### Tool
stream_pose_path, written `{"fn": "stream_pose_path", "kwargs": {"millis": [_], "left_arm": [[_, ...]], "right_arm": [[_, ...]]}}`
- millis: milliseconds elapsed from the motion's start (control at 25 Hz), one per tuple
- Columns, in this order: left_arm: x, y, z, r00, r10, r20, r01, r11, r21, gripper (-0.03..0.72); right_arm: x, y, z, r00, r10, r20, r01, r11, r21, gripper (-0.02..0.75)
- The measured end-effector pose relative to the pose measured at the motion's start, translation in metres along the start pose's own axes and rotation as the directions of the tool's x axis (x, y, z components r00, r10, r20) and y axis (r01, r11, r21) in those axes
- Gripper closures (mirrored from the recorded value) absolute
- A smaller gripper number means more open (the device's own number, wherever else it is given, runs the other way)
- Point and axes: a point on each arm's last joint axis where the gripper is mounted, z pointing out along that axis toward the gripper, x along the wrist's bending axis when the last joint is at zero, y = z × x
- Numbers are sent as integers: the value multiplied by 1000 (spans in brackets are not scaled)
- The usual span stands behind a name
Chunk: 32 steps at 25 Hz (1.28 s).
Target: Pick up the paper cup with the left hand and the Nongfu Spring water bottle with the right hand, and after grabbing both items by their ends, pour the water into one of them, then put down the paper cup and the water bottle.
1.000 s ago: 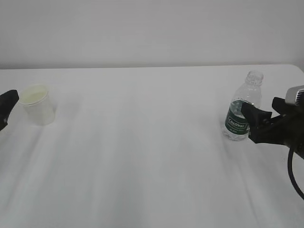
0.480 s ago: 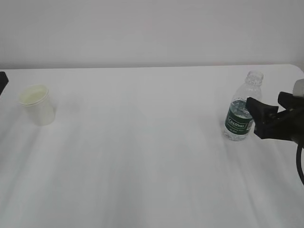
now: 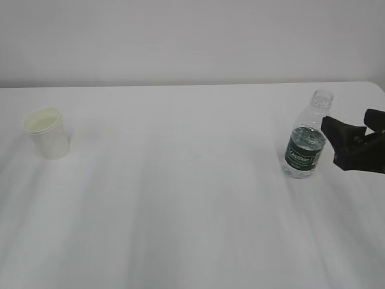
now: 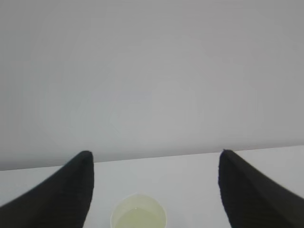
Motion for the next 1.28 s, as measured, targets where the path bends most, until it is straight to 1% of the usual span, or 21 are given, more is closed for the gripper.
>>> {"fn": "stream_pose_path", "kwargs": {"millis": [240, 520, 680, 880, 1160, 1280], "left_arm": [[-1, 10, -6, 1000, -2, -12, 2, 1000, -1, 102], [-3, 26, -16, 999, 7, -32, -7, 1000, -19, 102], [-4, 34, -23, 999, -5, -41, 4, 1000, -30, 102], [-6, 45, -33, 999, -1, -54, -1, 999, -43, 102], [-10, 60, -49, 998, 14, -69, -19, 997, -78, 127], [-11, 64, -54, 997, 2, -73, -8, 996, -88, 130]], "right_arm": [[-1, 10, -9, 1000, 6, 12, -6, 1000, -4, 145], [-2, 18, -21, 1000, 6, 19, -6, 1000, 13, 145], [-2, 25, -30, 1000, 4, 21, -4, 1000, 15, 145], [-2, 34, -39, 1000, 2, 26, -3, 1000, 25, 145], [-2, 44, -52, 1000, 1, 30, -1, 1000, 5, 145], [-2, 48, -57, 999, 0, 32, 1, 1000, -14, 145]]}}
